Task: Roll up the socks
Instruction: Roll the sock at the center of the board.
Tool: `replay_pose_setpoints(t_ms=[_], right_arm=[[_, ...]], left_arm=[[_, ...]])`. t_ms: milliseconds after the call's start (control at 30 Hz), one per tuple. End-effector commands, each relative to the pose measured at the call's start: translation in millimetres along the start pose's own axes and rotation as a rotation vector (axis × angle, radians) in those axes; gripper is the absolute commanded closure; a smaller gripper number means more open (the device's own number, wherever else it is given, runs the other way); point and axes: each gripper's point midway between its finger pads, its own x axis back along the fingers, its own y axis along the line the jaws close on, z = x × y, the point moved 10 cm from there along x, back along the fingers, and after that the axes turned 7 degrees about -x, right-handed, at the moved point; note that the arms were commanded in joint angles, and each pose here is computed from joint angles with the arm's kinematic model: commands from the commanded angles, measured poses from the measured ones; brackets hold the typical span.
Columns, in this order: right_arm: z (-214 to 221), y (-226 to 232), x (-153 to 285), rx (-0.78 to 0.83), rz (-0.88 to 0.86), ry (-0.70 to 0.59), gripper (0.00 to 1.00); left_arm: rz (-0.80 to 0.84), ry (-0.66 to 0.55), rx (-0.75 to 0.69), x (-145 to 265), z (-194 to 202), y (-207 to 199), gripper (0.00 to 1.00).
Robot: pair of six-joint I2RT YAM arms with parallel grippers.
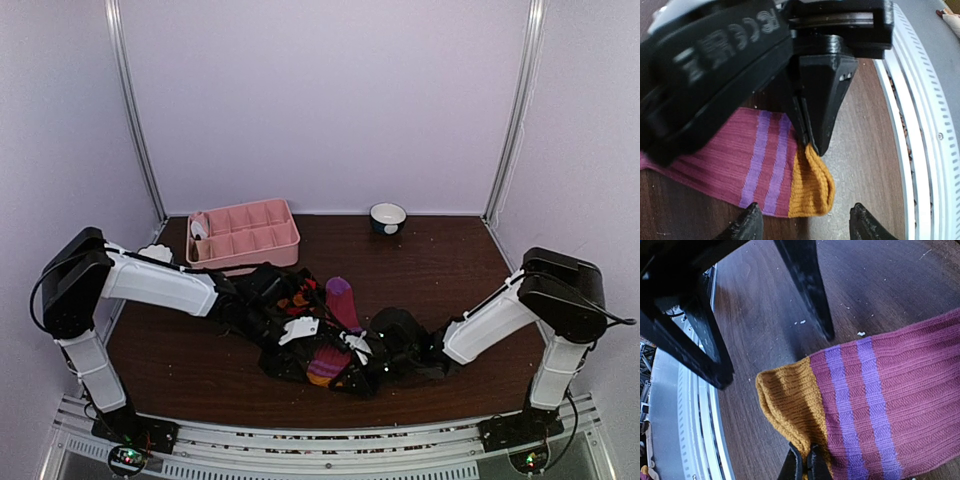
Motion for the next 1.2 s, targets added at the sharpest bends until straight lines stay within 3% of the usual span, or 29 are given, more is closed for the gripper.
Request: replay_pose_setpoints(t_ms=[0, 300, 400, 467, 567, 733, 1000, 1167], right_arm=[[21.0, -14.0, -4.1, -0.09, 0.03, 0.11, 1.0], [19.8, -18.7, -4.5, -0.118, 0.041, 0.123, 1.0], [16.2, -20.1, -3.3, -0.138, 0.029, 0.113, 1.0], [14.7, -21.4, -2.8, -0.152, 0.02, 0.106, 1.0], [14.3, -22.1, -3.4, -0.162, 0.014, 0.111, 1.0], [14.4, -24.5, -4.9, -0.167, 0.014, 0.133, 1.0], [11.6, -24.8, -2.9, -0.189, 0.027, 0.148, 1.0], [9.9, -25.1, 0.4, -0.2, 0.043, 0.139, 1.0]], left_arm=[[-0.05, 0.014, -0.049, -6.6, -11.2, 8.9, 0.39], [-0.003, 0.037, -0.053, -16.9, -8.1, 4.2, 0.57], [0.013, 0.046, -0.056, -20.1, -6.2, 3.1, 0.58], [0.026, 0.037, -0.062, -19.1, -5.3, 0.1, 0.52], [0.043, -0.002, -0.082, -15.2, -5.8, -6.5, 0.35], [0.036, -0.018, -0.098, -15.5, -7.1, -7.9, 0.32], [-0.035, 0.018, -0.064, -27.7, -9.0, 4.0, 0.61], [0.0, -0.009, -0.024, -27.9, -10.4, 1.2, 0.72]])
